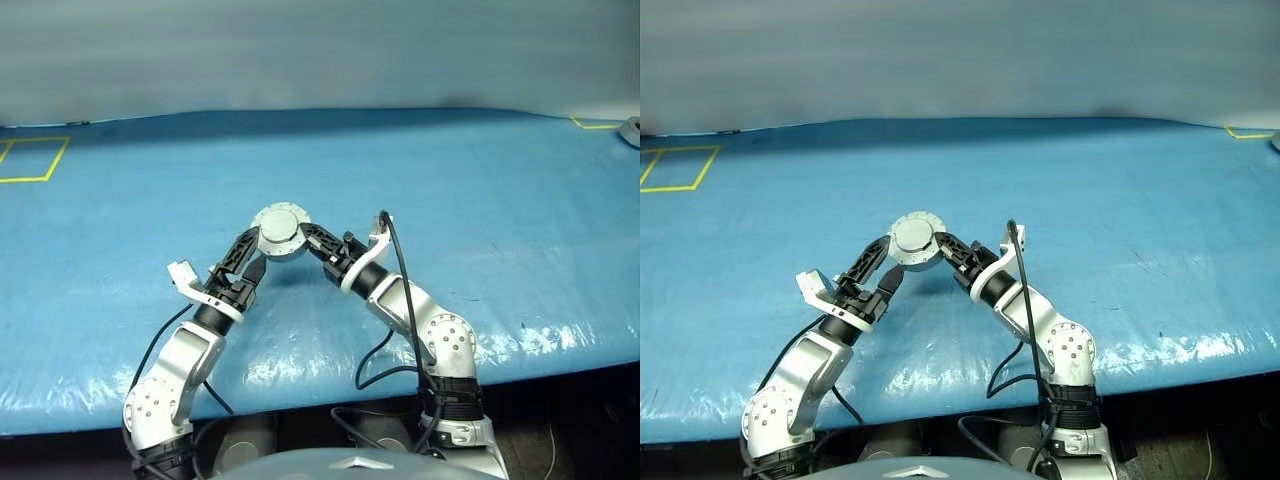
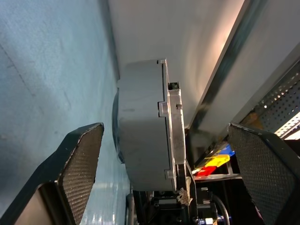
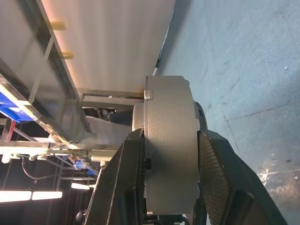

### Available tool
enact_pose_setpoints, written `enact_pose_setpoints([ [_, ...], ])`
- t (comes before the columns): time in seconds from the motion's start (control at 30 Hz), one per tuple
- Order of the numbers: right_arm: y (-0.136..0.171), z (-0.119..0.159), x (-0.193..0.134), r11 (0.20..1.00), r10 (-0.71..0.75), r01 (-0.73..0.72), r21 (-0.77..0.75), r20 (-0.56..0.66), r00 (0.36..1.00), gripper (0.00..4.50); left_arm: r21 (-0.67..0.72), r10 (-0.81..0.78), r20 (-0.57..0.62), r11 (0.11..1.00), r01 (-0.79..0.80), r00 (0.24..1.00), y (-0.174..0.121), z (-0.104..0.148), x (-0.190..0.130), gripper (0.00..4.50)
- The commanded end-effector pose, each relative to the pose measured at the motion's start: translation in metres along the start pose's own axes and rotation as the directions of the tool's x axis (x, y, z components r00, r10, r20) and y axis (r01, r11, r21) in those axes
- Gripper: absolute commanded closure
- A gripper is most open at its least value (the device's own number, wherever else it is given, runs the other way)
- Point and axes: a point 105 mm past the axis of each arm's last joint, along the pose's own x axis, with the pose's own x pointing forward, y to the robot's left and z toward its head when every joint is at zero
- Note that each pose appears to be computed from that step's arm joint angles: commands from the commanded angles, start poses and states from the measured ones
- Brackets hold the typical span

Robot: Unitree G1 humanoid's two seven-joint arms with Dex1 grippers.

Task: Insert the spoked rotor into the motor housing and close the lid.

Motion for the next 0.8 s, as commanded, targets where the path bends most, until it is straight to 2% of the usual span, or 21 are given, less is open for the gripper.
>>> enact_pose_setpoints([
  [0.03, 0.039, -0.019, 0.004, 0.985, 0.167, -0.165, 0.057, -0.035, 0.985, 3.28, -0.122, -0.073, 0.014, 0.990, 0.074, 0.997, -0.008, -0.018, 0.010, 0.00],
  [0.33, 0.040, -0.029, 0.003, 0.984, 0.170, -0.165, 0.064, -0.074, 0.983, 3.28, -0.132, -0.073, -0.039, 0.989, 0.067, 0.997, -0.009, -0.028, 0.018, 0.00],
  [0.67, 0.043, -0.010, 0.001, 0.980, 0.194, -0.194, 0.045, 0.014, 0.981, 3.28, -0.106, 0.018, 0.003, 0.994, -0.018, 1.000, 0.007, -0.019, -0.001, 0.00],
  [0.8, 0.046, -0.009, 0.002, 0.978, 0.205, -0.205, 0.040, 0.012, 0.979, 3.28, -0.098, 0.021, 0.016, 0.995, -0.019, 1.000, 0.008, -0.017, -0.004, 0.00],
])
